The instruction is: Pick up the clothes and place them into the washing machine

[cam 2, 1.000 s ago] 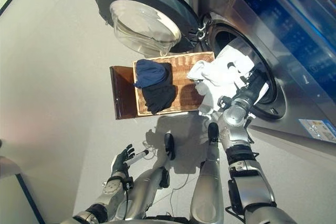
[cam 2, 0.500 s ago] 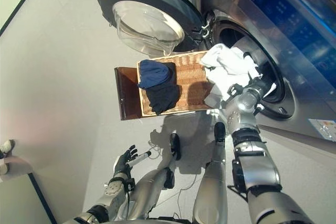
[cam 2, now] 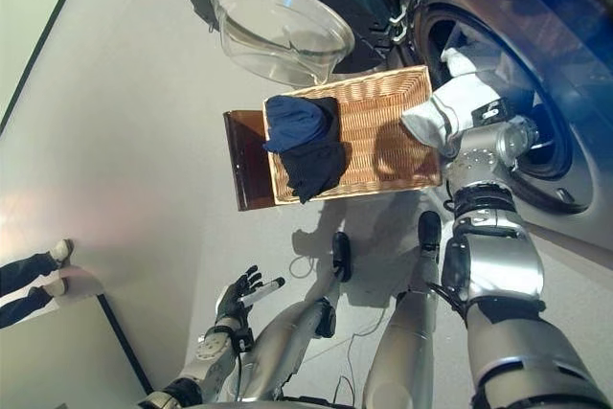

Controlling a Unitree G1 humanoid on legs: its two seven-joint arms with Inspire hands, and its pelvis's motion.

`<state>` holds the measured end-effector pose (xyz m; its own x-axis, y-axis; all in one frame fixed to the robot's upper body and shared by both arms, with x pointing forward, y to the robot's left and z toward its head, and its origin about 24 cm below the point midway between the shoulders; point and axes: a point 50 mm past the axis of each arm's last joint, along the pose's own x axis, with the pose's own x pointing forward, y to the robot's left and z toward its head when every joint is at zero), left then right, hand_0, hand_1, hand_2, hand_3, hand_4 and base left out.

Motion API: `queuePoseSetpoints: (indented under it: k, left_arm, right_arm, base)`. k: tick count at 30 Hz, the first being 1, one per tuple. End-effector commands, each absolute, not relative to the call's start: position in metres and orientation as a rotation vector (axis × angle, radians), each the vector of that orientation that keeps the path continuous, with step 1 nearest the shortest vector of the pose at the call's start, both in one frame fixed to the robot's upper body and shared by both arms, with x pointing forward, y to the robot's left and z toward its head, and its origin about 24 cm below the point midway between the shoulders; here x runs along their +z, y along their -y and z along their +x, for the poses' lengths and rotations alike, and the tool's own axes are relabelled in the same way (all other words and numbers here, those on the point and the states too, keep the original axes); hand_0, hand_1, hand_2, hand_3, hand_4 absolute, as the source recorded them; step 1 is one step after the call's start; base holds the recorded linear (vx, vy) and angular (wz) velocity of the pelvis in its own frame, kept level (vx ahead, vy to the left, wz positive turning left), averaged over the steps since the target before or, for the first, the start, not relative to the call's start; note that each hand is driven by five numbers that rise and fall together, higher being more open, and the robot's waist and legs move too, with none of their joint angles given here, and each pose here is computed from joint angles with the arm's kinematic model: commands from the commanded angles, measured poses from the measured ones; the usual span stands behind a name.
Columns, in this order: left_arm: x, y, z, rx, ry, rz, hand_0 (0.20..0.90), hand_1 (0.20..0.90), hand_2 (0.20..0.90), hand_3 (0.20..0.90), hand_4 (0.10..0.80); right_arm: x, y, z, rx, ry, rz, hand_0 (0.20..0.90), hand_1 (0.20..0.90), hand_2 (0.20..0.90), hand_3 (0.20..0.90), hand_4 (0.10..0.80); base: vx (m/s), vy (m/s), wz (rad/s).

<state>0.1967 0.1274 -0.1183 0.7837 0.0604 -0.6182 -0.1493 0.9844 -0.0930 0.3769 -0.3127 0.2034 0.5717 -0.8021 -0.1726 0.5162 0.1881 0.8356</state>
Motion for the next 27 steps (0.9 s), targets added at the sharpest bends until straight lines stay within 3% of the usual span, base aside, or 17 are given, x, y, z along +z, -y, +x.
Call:
queuePoseSetpoints:
  k: [1, 15, 27]
  left_arm:
    - [-0.118, -0.14, 0.197, 0.106, -0.648, -0.089, 0.9, 0.9, 0.9, 0.9, 0.8]
    - [-0.11, -0.137, 0.207, 0.087, -0.592, -0.105, 0.9, 0.9, 0.9, 0.9, 0.8]
    - [-0.111, -0.139, 0.207, 0.097, -0.6, -0.097, 0.9, 0.9, 0.9, 0.9, 0.8]
  right_arm:
    - [0.313, 0.322, 0.363, -0.796, 0.755, 1.096, 0.2, 0.2, 0.2, 0.2, 0.3]
    - [0.381, 0.364, 0.315, -0.811, 1.025, 1.206, 0.2, 0.2, 0.2, 0.2, 0.3]
    - [0.398, 0.365, 0.306, -0.814, 1.049, 1.14, 0.2, 0.2, 0.2, 0.2, 0.3]
  base:
    - [0.0, 0.0, 0.0]
    - [0.021, 0.005, 0.0]
    - [0.004, 0.0, 0.03]
